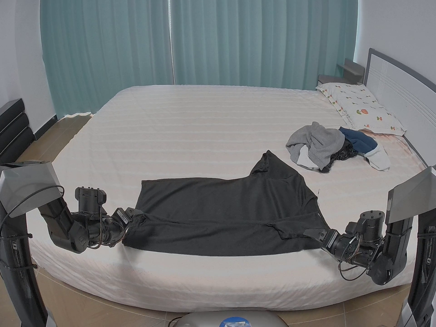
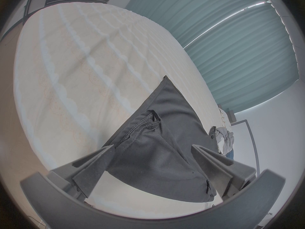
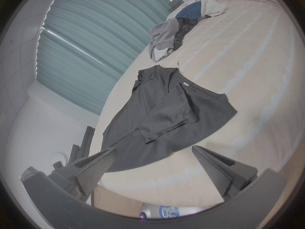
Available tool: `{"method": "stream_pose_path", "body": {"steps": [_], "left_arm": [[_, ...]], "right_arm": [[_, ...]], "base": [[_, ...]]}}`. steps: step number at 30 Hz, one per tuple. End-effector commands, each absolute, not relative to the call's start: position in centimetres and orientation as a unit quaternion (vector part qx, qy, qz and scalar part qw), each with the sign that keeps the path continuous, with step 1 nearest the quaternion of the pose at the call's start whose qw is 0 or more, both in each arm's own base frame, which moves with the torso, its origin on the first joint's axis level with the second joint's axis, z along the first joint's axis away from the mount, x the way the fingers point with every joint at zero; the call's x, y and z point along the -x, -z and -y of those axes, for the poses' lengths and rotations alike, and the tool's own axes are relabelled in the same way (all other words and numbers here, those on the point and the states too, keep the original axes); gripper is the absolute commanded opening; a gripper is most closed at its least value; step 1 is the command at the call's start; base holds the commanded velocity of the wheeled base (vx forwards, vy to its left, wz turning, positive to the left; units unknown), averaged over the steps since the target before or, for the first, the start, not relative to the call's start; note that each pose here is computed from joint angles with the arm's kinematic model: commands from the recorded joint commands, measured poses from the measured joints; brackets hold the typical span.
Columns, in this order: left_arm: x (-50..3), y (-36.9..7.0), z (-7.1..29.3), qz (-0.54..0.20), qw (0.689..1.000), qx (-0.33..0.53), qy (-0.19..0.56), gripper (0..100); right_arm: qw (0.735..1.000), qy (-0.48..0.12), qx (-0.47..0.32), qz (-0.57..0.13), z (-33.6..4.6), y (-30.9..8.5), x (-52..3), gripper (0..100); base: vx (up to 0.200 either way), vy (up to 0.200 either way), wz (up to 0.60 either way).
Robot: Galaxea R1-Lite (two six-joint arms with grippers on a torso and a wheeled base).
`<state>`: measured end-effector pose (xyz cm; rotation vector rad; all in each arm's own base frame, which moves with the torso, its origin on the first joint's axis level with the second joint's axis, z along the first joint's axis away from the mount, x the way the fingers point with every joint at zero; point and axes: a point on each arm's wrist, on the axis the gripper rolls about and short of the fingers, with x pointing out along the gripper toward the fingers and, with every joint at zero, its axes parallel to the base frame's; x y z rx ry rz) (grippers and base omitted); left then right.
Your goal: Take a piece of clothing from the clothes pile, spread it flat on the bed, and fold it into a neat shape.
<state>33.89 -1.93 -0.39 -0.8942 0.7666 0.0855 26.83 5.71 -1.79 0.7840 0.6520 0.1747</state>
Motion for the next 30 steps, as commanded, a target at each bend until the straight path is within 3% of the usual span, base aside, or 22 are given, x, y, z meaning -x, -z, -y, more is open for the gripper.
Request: {"method": "stream_pose_path", "body": {"steps": [1,30], "left_arm": [[-33.9,0.5,1.9,-0.362,0.830,0.422,-0.041,100],[-33.9,0.5,1.9,-0.363,0.831,0.419,-0.040,100]], "right_arm": [[0.866,-0.082,-0.384,-0.311,-6.5,2.7,-27.8,100],[0.874,-0.026,-0.400,-0.274,-8.8,4.9,-31.4,100]], "base": [[0.000,0.000,0.00],[0.000,0.000,0.00]]}}
